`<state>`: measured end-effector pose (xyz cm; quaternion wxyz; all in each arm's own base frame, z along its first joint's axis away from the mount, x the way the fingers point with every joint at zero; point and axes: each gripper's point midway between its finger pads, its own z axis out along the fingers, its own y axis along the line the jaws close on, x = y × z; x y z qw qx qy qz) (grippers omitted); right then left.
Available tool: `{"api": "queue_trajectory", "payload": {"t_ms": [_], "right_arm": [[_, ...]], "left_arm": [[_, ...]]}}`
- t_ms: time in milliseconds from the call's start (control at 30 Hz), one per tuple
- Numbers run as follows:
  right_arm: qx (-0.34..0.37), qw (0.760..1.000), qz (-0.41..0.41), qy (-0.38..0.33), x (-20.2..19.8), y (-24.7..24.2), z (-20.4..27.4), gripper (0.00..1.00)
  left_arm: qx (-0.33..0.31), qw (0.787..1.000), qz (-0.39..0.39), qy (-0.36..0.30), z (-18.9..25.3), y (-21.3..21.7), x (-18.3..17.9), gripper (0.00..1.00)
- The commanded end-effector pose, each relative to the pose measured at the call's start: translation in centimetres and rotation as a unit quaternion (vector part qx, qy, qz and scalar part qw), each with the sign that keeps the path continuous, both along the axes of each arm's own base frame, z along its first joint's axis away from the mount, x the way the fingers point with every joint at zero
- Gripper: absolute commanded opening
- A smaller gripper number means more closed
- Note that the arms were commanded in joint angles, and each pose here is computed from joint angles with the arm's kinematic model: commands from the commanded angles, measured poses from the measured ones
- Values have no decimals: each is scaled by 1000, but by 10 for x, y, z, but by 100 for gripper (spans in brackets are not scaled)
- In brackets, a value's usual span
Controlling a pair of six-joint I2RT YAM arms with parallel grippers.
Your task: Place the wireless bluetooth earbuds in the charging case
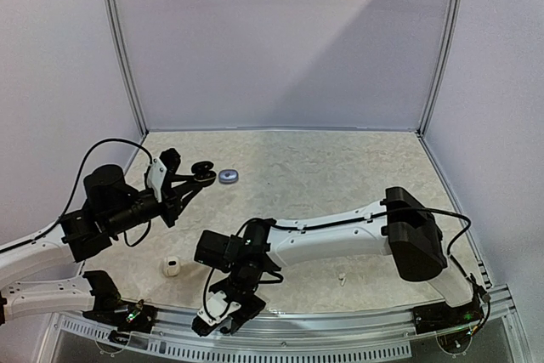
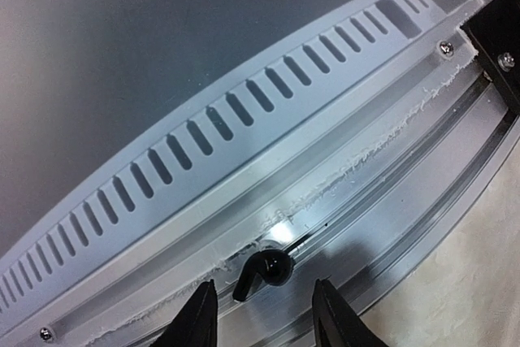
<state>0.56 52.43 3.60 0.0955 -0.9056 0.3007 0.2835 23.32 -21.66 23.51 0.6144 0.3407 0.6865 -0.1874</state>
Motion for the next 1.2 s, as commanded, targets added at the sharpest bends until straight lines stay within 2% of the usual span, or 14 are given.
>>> {"api": "queue_trajectory", "payload": {"t_ms": [0, 400, 867, 1167], "right_arm": [[7, 999, 36, -6, -3, 3, -12, 41], [-20, 996, 82, -31, -6, -7, -37, 34], [7, 993, 114, -22, -21, -2, -37, 37], [13, 992, 122, -7, -27, 0, -39, 26]], "left_arm": [[0, 1000, -3, 3, -6, -1, 1, 0], [4, 1000, -3, 7, -9, -1, 2, 0], [7, 1000, -3, 14, -13, -3, 3, 0], [10, 1000, -5, 18, -16, -4, 3, 0]]}}
